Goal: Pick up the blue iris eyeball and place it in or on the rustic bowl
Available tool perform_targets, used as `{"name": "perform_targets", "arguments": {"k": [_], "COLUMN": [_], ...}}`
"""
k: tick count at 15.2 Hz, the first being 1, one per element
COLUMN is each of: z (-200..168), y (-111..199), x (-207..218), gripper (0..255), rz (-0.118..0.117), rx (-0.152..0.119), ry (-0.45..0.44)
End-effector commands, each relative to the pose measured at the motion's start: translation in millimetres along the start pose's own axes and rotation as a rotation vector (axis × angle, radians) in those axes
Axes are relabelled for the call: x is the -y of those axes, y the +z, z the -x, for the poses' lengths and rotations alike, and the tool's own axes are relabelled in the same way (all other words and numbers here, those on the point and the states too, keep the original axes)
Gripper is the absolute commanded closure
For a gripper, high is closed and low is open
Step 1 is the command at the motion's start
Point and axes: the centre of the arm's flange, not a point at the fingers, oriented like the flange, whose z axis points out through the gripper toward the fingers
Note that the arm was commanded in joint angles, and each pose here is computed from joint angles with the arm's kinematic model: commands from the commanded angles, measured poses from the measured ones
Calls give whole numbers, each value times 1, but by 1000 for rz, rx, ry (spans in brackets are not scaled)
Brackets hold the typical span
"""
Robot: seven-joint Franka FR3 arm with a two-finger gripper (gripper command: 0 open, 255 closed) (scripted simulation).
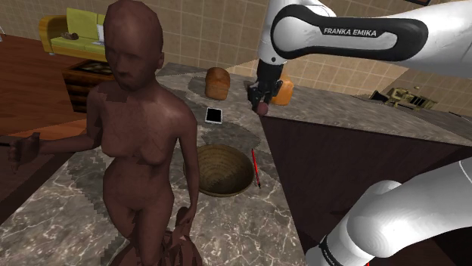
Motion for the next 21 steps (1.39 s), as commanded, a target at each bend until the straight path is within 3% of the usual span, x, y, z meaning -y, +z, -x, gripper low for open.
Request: {"name": "perform_targets", "arguments": {"k": [1, 4, 21], "z": [-1, -2, 91], "y": [-10, -23, -62], "x": [-2, -3, 197], "gripper": [255, 255, 255], "rz": [0, 0, 0], "rx": [0, 0, 0], "ry": [0, 0, 0]}}
